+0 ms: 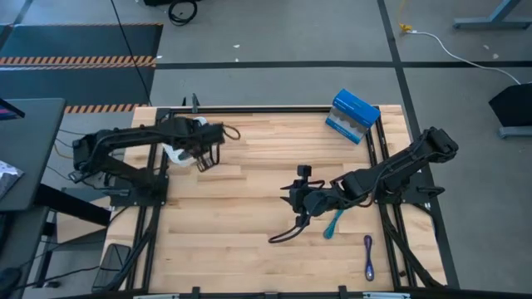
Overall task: Pick and place USB-C Cables
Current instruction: Put the pink charger cable into the white bin
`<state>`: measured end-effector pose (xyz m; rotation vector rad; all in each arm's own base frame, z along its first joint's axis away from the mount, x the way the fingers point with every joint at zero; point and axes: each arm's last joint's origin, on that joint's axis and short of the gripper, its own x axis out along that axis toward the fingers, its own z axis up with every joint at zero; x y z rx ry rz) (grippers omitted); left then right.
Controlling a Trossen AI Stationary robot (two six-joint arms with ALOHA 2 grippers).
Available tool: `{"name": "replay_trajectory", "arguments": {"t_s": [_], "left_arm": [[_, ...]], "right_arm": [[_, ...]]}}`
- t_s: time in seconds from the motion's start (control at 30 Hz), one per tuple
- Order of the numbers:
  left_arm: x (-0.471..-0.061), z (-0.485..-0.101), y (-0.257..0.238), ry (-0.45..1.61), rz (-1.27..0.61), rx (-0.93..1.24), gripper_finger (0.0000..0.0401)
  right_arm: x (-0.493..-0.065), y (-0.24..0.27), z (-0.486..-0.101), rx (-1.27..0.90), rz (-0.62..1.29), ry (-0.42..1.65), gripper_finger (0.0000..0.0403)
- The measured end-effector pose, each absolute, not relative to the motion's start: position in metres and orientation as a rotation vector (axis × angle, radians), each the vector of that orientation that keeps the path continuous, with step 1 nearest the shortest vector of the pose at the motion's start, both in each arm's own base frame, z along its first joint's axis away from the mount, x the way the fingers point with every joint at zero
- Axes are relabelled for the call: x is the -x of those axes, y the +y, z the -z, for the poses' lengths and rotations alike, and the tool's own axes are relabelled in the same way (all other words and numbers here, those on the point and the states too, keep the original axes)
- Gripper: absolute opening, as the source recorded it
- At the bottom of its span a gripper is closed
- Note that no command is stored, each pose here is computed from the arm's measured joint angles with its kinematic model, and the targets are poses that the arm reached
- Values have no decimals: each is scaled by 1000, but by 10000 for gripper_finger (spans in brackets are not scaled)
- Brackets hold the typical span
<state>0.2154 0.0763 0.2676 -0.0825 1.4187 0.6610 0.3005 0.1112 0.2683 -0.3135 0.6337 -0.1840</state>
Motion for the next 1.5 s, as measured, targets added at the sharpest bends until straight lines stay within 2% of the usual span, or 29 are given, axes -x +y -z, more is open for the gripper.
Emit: {"name": "replay_trajectory", "arguments": {"t_s": [0.33, 0.6, 1.2, 1.33, 1.5], "left_arm": [[-188, -266, 137, 1439, -827, 232, 22], [-176, -266, 165, 1366, -847, 302, 22], [-173, -236, 189, 1551, -806, 358, 25], [-173, -235, 190, 1553, -809, 362, 49], [-172, -235, 189, 1562, -808, 366, 108]], "right_arm": [[-298, 113, -270, 312, 172, 631, 126], [-298, 114, -270, 309, 169, 629, 126], [-298, 114, -270, 310, 165, 634, 126], [-298, 114, -270, 311, 165, 635, 126], [-298, 113, -269, 313, 165, 639, 126]]}}
